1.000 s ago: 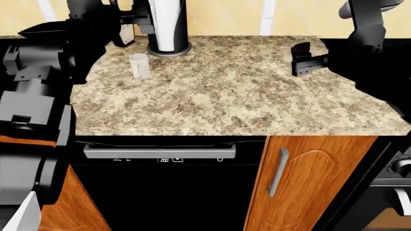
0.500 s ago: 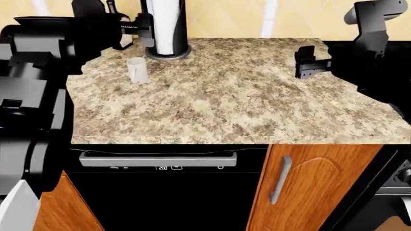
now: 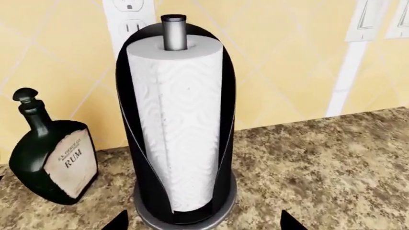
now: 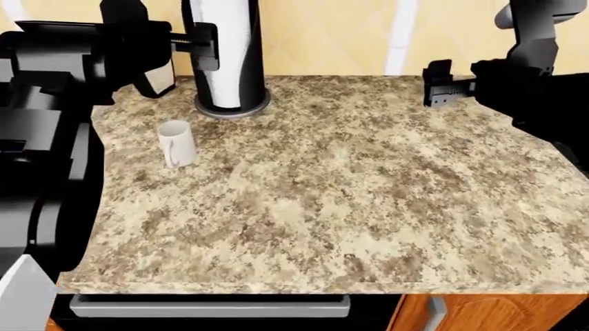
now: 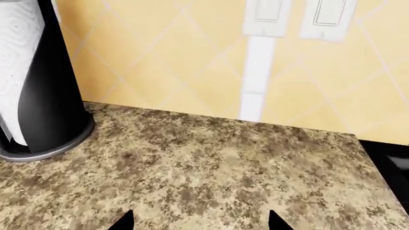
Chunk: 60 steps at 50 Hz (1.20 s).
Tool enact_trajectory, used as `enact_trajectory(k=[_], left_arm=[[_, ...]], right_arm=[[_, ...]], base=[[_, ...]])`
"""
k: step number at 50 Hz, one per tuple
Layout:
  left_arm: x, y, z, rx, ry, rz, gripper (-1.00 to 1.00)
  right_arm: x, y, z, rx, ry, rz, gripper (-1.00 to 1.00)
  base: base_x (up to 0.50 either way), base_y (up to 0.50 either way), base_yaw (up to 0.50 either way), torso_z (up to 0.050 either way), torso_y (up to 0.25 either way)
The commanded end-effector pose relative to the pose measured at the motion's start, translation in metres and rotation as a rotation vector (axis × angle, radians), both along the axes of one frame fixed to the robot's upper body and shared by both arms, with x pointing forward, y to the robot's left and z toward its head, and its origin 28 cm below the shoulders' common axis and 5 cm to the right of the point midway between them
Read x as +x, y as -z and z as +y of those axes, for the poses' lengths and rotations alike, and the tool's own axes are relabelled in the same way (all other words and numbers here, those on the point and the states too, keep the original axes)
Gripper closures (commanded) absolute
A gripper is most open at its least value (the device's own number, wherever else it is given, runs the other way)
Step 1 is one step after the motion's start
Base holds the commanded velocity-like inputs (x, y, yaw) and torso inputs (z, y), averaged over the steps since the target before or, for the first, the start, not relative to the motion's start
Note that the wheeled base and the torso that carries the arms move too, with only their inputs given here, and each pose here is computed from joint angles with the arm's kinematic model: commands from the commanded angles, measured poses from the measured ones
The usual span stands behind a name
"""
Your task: A wet mug is on the counter and needs to be dried. Pick it up and place it upside down in the open cabinet.
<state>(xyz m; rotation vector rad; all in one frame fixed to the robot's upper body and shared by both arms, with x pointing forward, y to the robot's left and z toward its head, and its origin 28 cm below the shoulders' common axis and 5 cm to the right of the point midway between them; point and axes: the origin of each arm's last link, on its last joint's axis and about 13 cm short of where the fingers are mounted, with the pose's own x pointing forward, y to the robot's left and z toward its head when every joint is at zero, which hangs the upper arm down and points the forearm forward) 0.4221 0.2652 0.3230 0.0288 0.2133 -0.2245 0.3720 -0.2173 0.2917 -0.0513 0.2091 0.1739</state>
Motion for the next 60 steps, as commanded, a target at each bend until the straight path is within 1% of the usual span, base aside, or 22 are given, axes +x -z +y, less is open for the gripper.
enact_trajectory(k=[1, 8, 23, 36, 46, 50, 52, 56, 59, 60], left_arm=[[0.0, 0.0, 0.002, 0.002, 0.012, 0.006, -1.0], [-0.001, -0.001, 0.001, 0.008, 0.027, 0.007, -1.0], [-0.001, -0.001, 0.003, 0.022, 0.029, 0.01, -1.0], [-0.001, -0.002, 0.003, 0.021, 0.031, 0.008, -1.0], [-0.001, -0.001, 0.003, 0.023, 0.031, 0.009, -1.0], [-0.002, -0.001, 0.004, 0.039, 0.047, 0.013, -1.0], [-0.012, -0.001, 0.005, 0.052, 0.071, 0.009, -1.0], [-0.041, -0.001, 0.007, 0.09, 0.118, -0.007, -1.0], [-0.07, -0.005, 0.011, 0.122, 0.162, -0.011, -1.0], [-0.089, -0.009, 0.019, 0.136, 0.192, -0.023, -1.0]], right_arm=[[0.001, -0.001, 0.0, 0.004, -0.001, 0.0, -1.0], [0.001, -0.002, 0.001, 0.025, -0.001, 0.007, -1.0], [-0.001, -0.003, -0.001, 0.028, 0.01, -0.003, -1.0], [0.001, -0.002, 0.001, 0.02, 0.006, 0.002, -1.0], [0.003, -0.002, 0.002, 0.039, 0.012, 0.007, -1.0], [0.002, -0.002, 0.0, 0.042, 0.013, 0.008, -1.0], [0.001, -0.002, -0.001, 0.042, 0.014, 0.008, -1.0], [0.001, -0.001, -0.002, 0.043, 0.017, 0.009, -1.0], [0.002, 0.0, -0.002, 0.039, 0.02, 0.011, -1.0], [0.003, 0.001, -0.001, 0.036, 0.02, 0.012, -1.0]], base=[[0.5, 0.0, 0.0, 0.0, 0.0], [0.1, 0.0, 0.0, 0.0, 0.002], [0.0, 0.0, 0.0, 0.0, 0.0], [0.49, 0.0, 0.0, 0.0, 0.0], [0.0, 0.0, 0.0, 0.0, 0.001], [0.0, 0.0, 0.0, 0.0, 0.0], [0.0, 0.0, 0.0, 0.0, 0.0], [0.0, 0.0, 0.0, 0.0, 0.0], [0.0, 0.0, 0.0, 0.0, 0.0], [0.0, 0.0, 0.0, 0.0, 0.0]])
